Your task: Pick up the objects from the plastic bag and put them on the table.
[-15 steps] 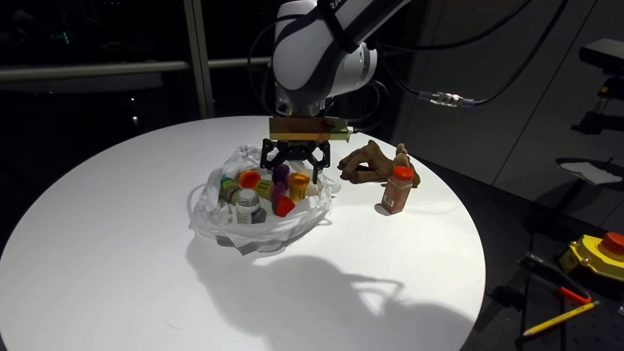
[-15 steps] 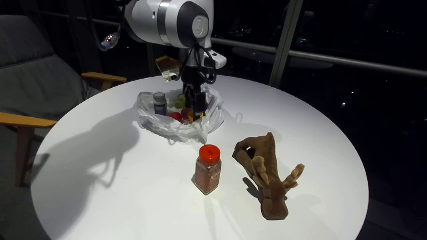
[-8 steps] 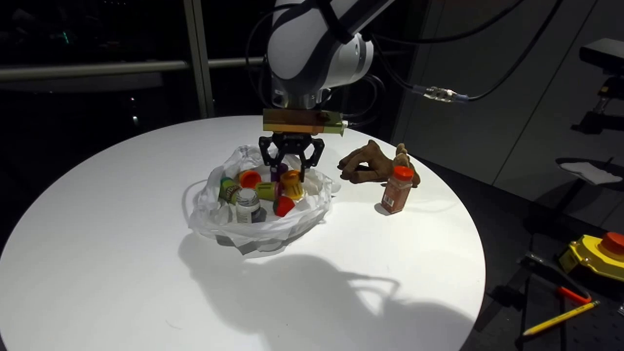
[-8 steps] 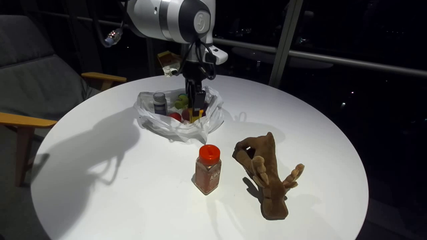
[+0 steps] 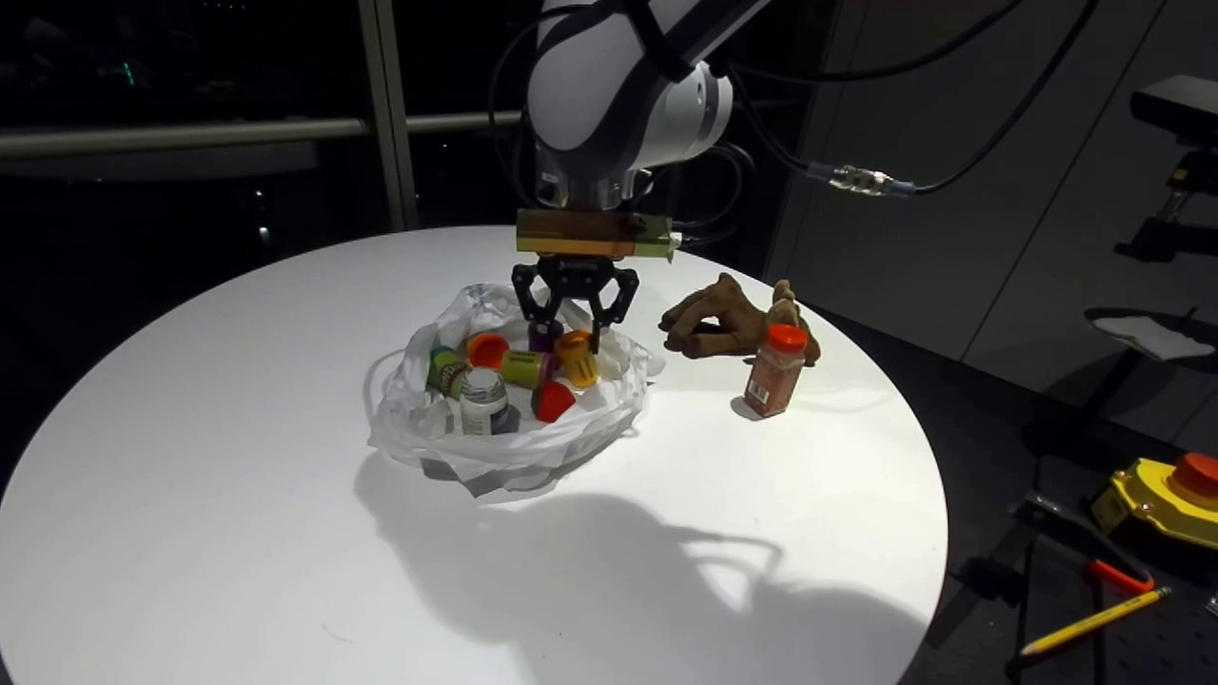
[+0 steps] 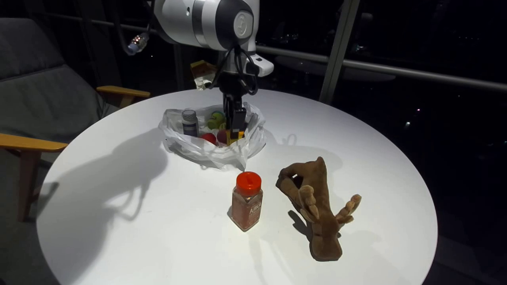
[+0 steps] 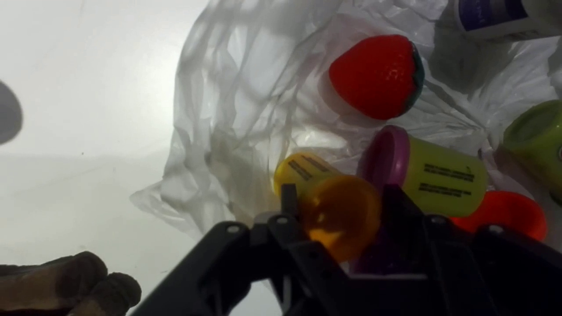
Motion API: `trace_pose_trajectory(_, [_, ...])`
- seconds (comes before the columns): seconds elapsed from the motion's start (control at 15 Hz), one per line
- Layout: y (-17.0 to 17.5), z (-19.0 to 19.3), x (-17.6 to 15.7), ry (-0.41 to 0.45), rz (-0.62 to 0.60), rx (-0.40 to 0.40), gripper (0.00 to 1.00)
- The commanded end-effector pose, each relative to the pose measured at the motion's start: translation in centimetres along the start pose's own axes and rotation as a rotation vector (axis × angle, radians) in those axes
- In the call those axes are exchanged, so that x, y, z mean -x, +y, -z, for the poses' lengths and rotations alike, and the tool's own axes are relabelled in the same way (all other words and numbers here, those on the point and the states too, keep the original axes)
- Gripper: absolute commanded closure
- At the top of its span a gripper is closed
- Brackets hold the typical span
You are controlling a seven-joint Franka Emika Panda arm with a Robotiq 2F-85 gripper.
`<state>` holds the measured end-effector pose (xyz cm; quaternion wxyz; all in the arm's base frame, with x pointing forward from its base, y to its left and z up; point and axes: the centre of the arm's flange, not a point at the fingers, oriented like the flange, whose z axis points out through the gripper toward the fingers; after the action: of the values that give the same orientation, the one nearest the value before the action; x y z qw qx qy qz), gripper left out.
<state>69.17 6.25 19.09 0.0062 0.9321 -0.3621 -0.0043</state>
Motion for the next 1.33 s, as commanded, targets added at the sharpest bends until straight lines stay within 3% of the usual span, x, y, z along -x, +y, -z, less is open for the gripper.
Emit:
trace_pose_trajectory(0.0, [1.6,2.8,2.6,-0.01,-0.006,-0.053,0.74])
trace_pose_trajectory(0.4, [8.7,6.8,5.9,-0.047,0.03,-0.24,0.74])
trace_pose_trajectory(0.73, [16.7,6.7,6.5,-0.016,0.035,-0.331,0.74])
trace_pose_trajectory(0.93, [18.7,4.7,8.4,-0.011,0.111,-0.299,0.74])
trace_pose_trajectory(1.27, [17.7,0.9,12.7,0.003,0.22,-0.245,0.74])
